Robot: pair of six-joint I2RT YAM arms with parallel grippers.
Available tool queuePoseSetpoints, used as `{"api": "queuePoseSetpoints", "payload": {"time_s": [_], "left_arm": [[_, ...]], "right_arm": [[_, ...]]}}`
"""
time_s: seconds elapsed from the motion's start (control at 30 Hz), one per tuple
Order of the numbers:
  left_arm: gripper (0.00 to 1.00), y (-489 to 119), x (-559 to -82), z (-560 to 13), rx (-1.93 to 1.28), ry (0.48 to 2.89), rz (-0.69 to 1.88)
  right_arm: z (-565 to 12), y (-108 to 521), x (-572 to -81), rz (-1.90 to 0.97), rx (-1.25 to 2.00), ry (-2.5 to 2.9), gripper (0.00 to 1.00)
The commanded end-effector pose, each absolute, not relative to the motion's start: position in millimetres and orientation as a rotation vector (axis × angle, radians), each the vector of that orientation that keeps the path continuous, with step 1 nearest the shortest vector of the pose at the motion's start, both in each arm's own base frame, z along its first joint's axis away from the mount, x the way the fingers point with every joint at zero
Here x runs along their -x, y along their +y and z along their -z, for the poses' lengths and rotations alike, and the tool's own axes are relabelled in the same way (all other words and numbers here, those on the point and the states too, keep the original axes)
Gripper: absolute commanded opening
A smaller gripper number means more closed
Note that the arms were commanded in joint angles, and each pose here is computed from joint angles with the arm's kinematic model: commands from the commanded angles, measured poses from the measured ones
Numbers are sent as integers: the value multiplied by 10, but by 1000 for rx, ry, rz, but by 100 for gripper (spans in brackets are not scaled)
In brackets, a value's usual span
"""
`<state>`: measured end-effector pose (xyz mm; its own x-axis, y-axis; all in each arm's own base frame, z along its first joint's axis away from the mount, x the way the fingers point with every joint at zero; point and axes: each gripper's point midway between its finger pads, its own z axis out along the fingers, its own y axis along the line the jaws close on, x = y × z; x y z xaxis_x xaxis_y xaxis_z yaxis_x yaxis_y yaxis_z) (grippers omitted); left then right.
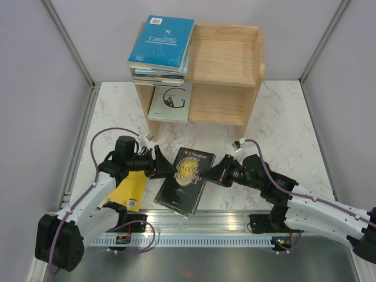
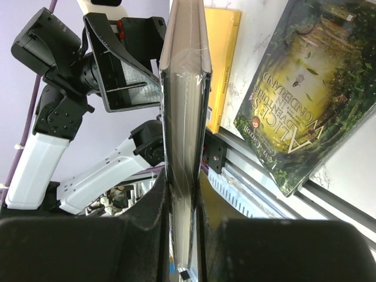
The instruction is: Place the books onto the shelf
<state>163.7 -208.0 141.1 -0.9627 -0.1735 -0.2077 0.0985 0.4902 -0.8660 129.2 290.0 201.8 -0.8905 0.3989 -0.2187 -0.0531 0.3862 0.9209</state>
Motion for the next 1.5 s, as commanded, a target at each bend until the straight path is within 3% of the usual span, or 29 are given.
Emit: {"api": "queuePoseSetpoints", "payload": {"time_s": [0.0,0.13,0.27,0.33,0.47,0.5,0.57,0.6,0.7,0.73,0.77,0.8,0.9,1.2,1.47], "left_arm": [[70,-2147,-1728,-1616,-19,2371,1522],[71,-2303,-1535,-2082,-148,2153,1900],[70,-2302,-1398,-2313,-195,2050,2052],[63,-2294,-1349,-2359,-202,2053,2081],[37,-2282,-1306,-2368,-194,2087,2064],[22,-2277,-1311,-2399,-236,2063,2030],[6,-2270,-1304,-2346,-200,2112,2016],[3,-2270,-1303,-2355,-220,2106,2000],[2,-2262,-1329,-2350,-196,2114,1969],[2,-2262,-1345,-2346,-182,2121,1956],[2,-2263,-1357,-2351,-154,2148,1944],[2,-2264,-1409,-2343,-144,2144,1913],[2,-2273,-1506,-2431,-101,2130,1887],[2,-2295,-1901,-2710,148,2044,1883],[2,-2300,-2059,-2852,182,1992,1855]], "right_arm": [[-3019,2970,-1262,-1815,-233,1923,0],[-2972,3006,-1291,-1843,-250,1896,0],[-2906,3081,-1352,-1859,-267,1884,0],[-2918,3131,-1371,-1864,-259,1883,0],[-2909,3194,-1391,-1853,-226,1900,0],[-2910,3198,-1391,-1850,-224,1901,0],[-2880,3188,-1406,-1836,-229,1909,0],[-2840,3181,-1414,-1823,-236,1922,0],[-2767,3139,-1438,-1789,-263,1949,0],[-2758,3128,-1450,-1781,-270,1953,5],[-2753,3120,-1454,-1777,-273,1955,16],[-2732,3115,-1454,-1771,-278,1963,44],[-2713,3115,-1430,-1781,-283,1977,71],[-2712,3184,-1254,-1871,-299,1969,79],[-2760,3473,-1070,-1910,-227,1994,74]]}}
